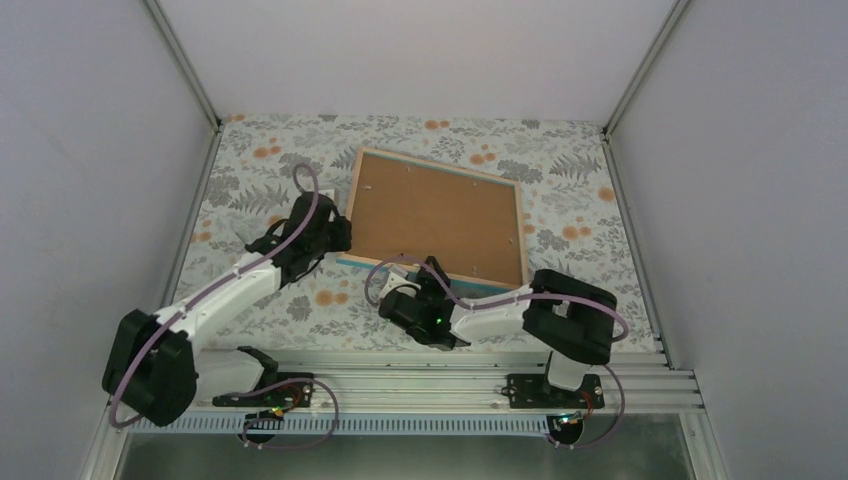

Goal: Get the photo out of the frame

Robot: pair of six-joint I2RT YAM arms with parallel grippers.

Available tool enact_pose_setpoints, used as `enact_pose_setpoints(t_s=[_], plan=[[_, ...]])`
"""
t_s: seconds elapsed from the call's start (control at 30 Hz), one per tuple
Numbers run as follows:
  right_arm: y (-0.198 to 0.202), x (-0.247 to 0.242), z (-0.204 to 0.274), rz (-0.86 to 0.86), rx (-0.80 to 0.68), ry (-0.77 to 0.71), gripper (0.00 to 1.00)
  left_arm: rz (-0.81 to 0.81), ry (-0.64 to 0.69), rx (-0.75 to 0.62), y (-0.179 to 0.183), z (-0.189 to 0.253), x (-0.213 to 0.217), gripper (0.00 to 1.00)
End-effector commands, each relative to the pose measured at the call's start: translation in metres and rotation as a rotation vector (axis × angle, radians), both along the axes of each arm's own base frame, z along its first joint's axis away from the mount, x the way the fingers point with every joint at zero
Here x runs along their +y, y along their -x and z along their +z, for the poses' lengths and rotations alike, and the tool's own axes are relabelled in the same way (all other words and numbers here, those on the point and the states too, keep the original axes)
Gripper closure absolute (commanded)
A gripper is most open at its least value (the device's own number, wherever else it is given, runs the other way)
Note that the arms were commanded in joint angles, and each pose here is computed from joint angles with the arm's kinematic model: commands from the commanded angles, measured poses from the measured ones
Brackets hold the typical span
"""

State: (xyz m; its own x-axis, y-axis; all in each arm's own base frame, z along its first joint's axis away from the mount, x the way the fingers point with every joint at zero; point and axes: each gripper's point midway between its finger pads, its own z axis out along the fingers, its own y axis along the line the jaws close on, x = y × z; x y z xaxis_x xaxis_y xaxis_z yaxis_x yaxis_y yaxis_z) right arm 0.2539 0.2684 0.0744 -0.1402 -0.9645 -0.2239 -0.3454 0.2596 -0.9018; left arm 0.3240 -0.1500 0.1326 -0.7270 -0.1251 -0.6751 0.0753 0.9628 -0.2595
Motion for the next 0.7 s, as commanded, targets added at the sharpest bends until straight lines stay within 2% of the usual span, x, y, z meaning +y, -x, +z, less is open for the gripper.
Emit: enact_pose_setpoints(t_s=[0.0, 0.07, 0.2, 0.33, 0.67], plan=[[-0.008, 0.005, 0.058, -0.061, -0.109, -0.194, 0.96, 0.067, 0.075, -0.084, 0.002, 0.034, 0.014, 0.68], [-0.007, 0.005, 0.069, -0.056, -0.116, -0.213, 0.96, 0.092, 0.102, -0.124, 0.007, 0.052, 0.021, 0.58], [-0.006, 0.007, 0.091, -0.037, -0.124, -0.254, 0.96, 0.117, 0.172, -0.228, 0.02, 0.092, 0.031, 0.52], [-0.006, 0.011, 0.118, -0.016, -0.14, -0.323, 0.96, 0.133, 0.252, -0.323, 0.035, 0.125, 0.038, 0.4], [-0.006, 0.026, 0.201, 0.081, -0.205, -0.548, 0.96, 0.17, 0.318, -0.429, 0.057, 0.153, 0.055, 0.28]])
